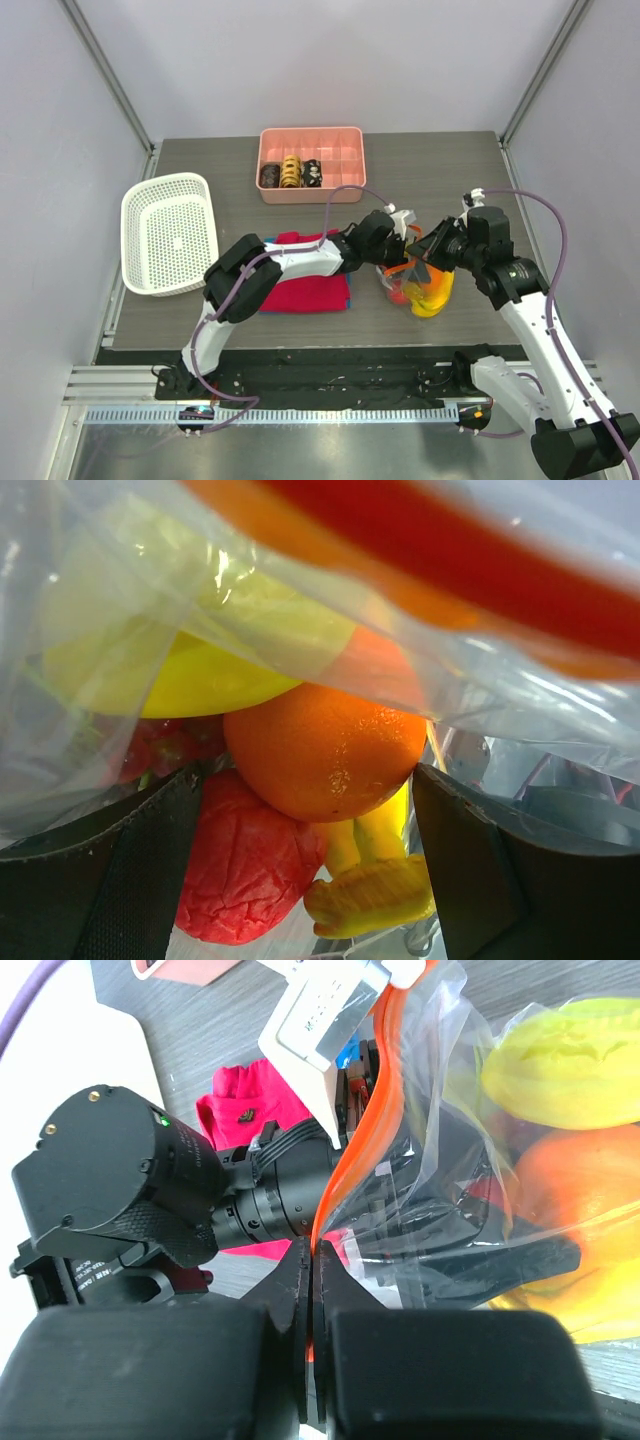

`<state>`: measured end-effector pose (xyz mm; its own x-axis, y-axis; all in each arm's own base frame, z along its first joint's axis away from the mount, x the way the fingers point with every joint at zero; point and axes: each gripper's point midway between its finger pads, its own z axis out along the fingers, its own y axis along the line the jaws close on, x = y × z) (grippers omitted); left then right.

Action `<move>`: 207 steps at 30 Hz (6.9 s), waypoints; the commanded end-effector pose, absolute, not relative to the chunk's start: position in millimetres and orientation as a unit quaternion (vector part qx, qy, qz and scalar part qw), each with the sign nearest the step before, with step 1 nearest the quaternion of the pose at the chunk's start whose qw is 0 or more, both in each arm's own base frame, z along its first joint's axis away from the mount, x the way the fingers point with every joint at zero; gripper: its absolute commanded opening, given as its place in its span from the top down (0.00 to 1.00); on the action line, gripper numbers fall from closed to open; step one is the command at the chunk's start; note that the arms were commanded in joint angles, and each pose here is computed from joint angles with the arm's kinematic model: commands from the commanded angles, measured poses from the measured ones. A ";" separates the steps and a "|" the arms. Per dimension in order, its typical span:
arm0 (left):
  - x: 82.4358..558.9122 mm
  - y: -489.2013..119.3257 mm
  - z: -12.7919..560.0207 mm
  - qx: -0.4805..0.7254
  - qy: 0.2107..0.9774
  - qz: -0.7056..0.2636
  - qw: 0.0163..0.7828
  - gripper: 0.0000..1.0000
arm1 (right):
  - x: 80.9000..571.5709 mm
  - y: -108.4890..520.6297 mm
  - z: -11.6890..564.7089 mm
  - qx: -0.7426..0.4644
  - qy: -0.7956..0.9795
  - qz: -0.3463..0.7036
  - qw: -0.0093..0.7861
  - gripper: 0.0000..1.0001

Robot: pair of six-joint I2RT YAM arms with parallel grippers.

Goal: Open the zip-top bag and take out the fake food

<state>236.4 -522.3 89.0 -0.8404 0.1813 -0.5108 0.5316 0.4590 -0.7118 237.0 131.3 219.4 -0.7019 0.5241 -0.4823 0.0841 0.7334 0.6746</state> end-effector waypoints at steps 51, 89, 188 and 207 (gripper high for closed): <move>266.0 -485.6 262.4 0.160 0.833 -0.499 0.175 1.00 | 236.2 68.7 233.9 0.086 0.868 0.144 0.467 0.99; 298.7 43.4 110.6 -0.407 0.882 0.090 0.219 1.00 | 241.4 102.7 262.9 0.042 0.874 0.203 0.440 0.99; 290.3 -539.0 137.8 0.374 0.749 -0.240 0.491 0.68 | 229.5 124.2 275.7 0.074 0.858 0.285 0.421 0.99; 254.2 -545.4 115.1 0.333 0.816 -0.299 0.365 0.35 | 226.8 131.3 276.2 0.055 0.858 0.300 0.413 0.99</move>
<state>275.2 -542.3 111.3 -0.3572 0.3673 -0.8588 0.8127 0.5754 -0.0920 222.0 116.3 249.1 -0.6932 0.3406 -0.6352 -0.0474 0.8578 0.5117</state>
